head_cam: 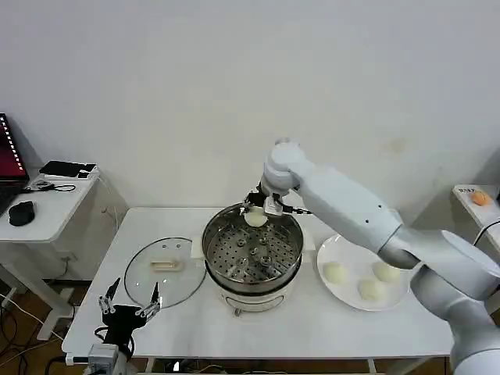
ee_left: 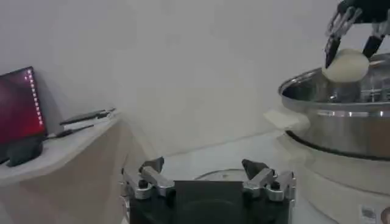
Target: Take steamed baozi put them in steamer then cover it.
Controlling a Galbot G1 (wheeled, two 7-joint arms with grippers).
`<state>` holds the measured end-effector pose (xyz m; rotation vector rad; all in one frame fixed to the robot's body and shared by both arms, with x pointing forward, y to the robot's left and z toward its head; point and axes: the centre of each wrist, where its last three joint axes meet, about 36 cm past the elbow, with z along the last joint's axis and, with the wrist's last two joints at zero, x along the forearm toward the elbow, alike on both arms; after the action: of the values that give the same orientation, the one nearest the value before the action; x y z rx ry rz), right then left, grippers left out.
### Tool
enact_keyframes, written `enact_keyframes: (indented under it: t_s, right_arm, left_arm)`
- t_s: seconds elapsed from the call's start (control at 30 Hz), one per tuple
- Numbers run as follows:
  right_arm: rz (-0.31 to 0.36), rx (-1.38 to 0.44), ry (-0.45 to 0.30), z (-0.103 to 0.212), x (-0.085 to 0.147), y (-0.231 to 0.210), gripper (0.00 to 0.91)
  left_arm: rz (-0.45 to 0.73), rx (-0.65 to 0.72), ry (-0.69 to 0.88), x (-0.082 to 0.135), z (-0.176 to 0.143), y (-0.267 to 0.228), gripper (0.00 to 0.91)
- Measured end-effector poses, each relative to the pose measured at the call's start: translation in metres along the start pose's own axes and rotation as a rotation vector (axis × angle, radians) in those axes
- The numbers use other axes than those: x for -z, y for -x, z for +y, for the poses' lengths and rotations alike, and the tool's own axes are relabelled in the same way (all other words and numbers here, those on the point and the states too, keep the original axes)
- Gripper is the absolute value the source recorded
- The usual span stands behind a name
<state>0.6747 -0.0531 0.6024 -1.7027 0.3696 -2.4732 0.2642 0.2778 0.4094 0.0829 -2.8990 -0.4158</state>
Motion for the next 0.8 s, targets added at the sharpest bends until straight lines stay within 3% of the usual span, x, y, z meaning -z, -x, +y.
enact_keyframes:
  t_s: [0.47,0.5,0.8]
  right_arm:
    - [-0.031,-0.010,0.019,-0.004,0.005,0.024,0.655]
    - [-0.032,-0.013,0.020,-0.004,0.005,0.025,0.907]
    - [-0.029,-0.021,0.038,-0.003,0.004,0.023,0.907]
  left_arm:
    - [0.010,0.010,-0.007,-0.004,-0.001,-0.002,0.907]
    - [0.011,0.011,-0.008,-0.004,-0.001,-0.002,0.907]
    - [0.014,0.011,-0.013,-0.006,-0.004,-0.001,0.907]
